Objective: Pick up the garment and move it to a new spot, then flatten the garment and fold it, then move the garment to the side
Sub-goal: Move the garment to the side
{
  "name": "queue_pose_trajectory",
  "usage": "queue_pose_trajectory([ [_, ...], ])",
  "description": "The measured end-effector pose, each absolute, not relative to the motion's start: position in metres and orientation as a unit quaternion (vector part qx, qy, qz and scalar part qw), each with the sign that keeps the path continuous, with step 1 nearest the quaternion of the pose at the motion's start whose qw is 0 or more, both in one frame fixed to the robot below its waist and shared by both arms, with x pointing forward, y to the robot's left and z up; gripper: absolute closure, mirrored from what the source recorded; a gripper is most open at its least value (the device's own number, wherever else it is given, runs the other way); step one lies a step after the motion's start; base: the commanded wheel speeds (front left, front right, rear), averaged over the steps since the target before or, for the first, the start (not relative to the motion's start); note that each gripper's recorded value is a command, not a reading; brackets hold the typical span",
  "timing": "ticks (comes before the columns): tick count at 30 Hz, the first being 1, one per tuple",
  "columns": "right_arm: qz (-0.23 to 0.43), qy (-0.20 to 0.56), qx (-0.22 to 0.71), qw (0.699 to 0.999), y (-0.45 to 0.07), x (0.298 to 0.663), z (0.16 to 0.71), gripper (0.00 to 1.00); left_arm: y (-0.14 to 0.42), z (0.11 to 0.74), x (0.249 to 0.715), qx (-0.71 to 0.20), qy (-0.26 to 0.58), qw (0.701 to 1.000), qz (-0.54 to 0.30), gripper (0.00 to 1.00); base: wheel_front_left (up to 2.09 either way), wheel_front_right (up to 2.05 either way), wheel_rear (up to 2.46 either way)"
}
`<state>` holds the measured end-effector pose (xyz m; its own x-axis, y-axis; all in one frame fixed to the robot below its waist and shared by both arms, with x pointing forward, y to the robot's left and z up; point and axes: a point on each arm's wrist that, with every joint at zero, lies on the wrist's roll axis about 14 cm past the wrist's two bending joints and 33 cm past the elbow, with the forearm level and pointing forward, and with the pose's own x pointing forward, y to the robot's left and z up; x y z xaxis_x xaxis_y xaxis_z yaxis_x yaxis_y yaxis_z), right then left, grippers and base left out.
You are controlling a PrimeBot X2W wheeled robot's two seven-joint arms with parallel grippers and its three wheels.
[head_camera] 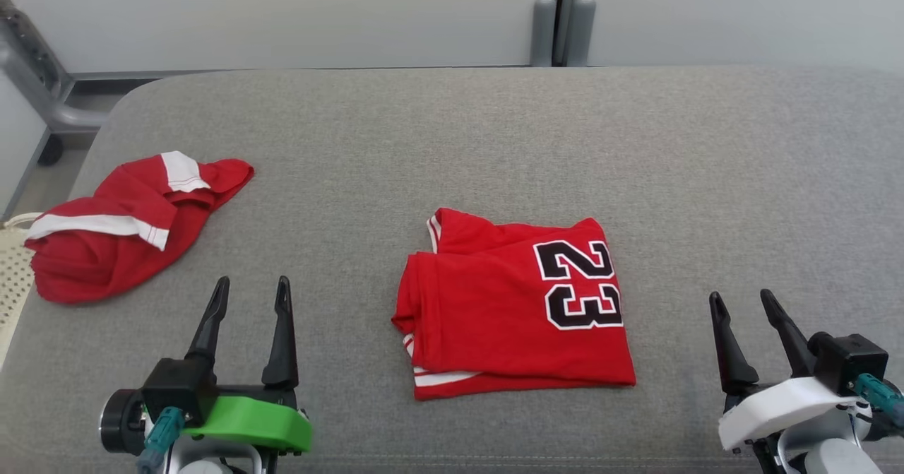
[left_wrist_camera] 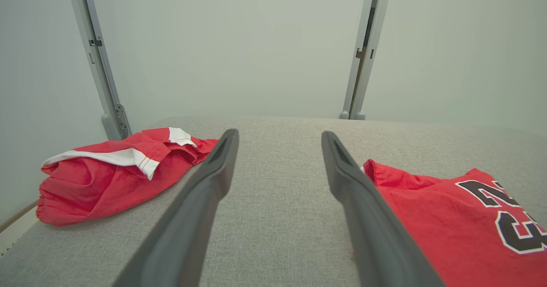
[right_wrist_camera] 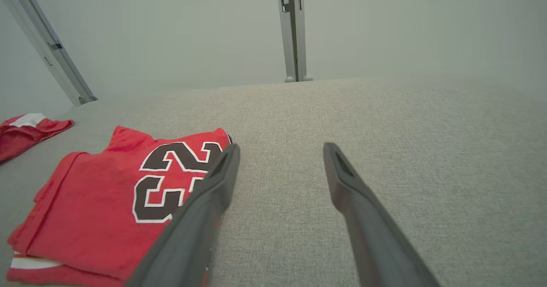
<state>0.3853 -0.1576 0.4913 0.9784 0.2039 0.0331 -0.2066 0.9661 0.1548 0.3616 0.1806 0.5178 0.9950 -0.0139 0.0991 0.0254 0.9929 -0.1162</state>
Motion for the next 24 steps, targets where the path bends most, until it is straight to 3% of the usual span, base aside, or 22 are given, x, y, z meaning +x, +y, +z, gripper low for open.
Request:
queue_pose_trajectory([
  [14, 0.204, 0.128, 0.085, 0.967, -0.090, 0.428, 0.423, 0.00, 0.199, 0.513, 0.347, -0.074, -0.046, 0.996, 0.030, 0.00, 0.00, 0.00, 0.00],
  [23, 0.233, 0.205, 0.109, 0.944, -0.054, 0.444, 0.392, 0.00, 0.224, 0.506, 0.335, -0.071, -0.034, 0.994, 0.075, 0.00, 0.00, 0.00, 0.00],
  [24, 0.234, 0.213, 0.112, 0.942, -0.052, 0.444, 0.389, 0.35, 0.226, 0.505, 0.335, -0.070, -0.034, 0.994, 0.079, 0.00, 0.00, 0.00, 0.00],
])
